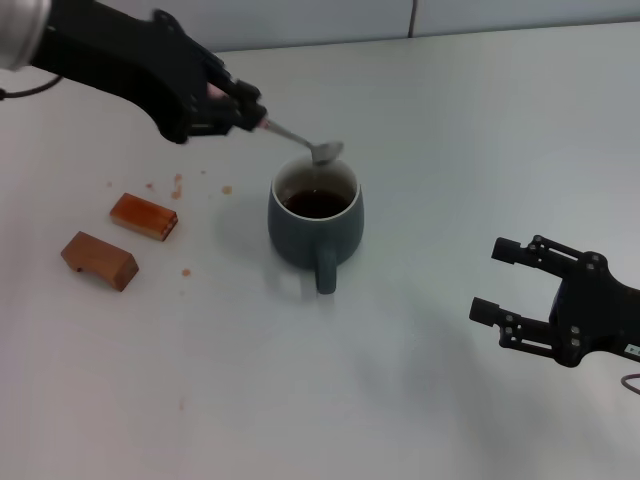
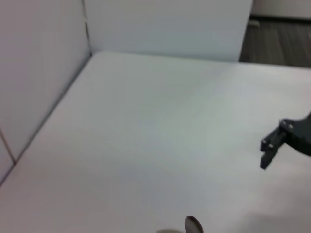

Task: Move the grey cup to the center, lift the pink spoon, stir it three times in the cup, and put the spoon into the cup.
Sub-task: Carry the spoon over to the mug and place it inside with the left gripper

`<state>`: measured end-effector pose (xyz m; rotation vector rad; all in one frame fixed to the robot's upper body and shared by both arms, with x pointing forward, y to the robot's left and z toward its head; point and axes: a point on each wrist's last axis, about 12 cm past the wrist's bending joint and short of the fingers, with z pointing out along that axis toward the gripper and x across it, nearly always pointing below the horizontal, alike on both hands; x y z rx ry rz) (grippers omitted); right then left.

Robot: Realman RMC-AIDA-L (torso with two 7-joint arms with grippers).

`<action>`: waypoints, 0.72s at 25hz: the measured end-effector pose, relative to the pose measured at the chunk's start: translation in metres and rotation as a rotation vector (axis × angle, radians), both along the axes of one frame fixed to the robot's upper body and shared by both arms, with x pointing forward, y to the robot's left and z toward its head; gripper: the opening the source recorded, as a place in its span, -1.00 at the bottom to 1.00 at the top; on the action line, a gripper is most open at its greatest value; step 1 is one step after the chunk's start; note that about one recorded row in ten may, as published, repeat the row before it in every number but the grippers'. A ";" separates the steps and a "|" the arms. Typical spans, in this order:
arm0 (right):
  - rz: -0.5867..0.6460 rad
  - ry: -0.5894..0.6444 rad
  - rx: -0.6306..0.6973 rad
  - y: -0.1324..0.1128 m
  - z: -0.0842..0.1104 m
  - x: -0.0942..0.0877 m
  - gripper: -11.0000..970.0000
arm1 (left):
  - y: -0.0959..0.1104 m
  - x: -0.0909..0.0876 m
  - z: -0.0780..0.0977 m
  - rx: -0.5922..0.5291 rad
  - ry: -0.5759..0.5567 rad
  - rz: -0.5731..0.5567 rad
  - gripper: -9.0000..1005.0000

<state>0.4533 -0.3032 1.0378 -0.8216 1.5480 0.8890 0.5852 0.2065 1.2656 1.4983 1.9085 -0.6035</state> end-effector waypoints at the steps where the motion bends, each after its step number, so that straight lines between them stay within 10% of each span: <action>1: 0.000 0.000 0.000 0.000 0.000 0.000 0.63 | 0.000 0.000 0.000 0.000 0.000 0.000 -0.72; 18: 0.007 -0.002 0.005 0.000 0.001 -0.001 0.63 | -0.039 0.010 -0.006 0.233 -0.082 -0.065 -0.72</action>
